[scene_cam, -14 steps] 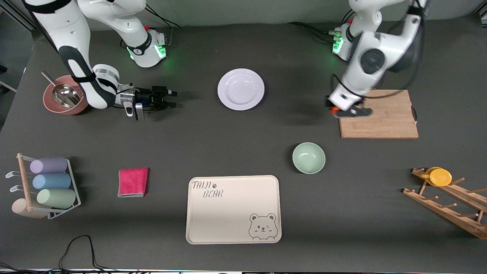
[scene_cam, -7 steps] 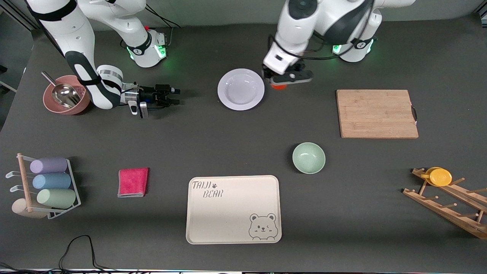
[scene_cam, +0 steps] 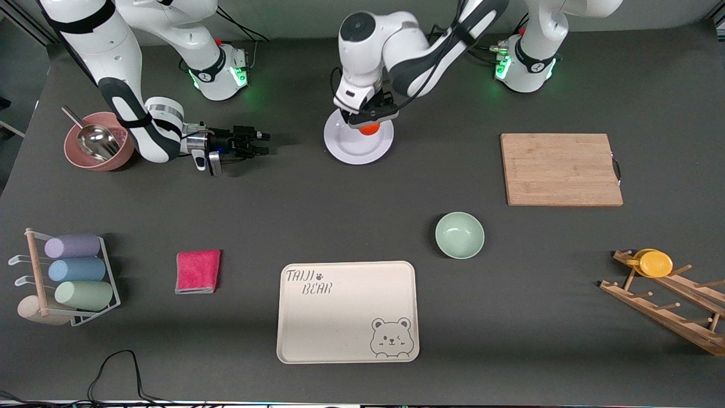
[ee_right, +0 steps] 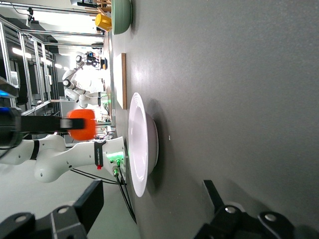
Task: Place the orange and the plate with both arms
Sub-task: 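Lower the orange onto the white plate with the left gripper, then open the left gripper and withdraw it from the plate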
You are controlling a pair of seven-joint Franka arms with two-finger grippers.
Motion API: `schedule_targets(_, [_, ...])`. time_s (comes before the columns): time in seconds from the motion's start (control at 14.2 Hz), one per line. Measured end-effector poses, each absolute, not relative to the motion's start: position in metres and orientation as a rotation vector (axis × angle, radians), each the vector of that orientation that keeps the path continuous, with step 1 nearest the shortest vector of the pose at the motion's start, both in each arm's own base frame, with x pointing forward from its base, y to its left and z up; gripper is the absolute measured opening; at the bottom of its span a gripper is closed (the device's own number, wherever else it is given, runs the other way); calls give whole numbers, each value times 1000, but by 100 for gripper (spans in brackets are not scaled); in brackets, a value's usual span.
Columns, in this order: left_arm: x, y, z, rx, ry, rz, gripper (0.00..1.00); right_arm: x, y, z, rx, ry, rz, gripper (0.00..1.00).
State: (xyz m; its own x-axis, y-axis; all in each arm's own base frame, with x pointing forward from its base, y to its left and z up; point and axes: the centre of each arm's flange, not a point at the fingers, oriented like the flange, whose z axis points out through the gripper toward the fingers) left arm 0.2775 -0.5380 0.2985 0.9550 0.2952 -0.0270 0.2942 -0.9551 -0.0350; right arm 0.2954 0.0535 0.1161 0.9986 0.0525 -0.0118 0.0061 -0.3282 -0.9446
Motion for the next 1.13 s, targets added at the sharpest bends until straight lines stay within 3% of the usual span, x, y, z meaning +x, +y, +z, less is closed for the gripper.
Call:
schedule_targets(0.07, [278,-545,282,-3062,-483,48,69,295,53,116,-1905,-41,47,85])
schedule_targets(0.14, [277,-552,267,-3050,-500,48,69,295,54,116,-1905,-40,48,71])
schedule_targets(0.21, [275,-556,256,-3044,-518,55,69,295,54,116,-1905,-39,48,71])
schedule_targets(0.35, [274,-561,244,-3045,-558,74,69,295,54,115,-1905,-39,48,57])
schedule_targets(0.78, [274,-561,228,-3022,-625,44,73,295,54,115,-1905,-39,48,44])
schedule_targets(0.99, [289,-556,234,-3020,-557,13,100,295,54,115,-1905,-38,48,44])
schedule_targets(1.13, [319,-543,252,-3019,-482,-18,100,295,54,115,-1905,-39,49,44])
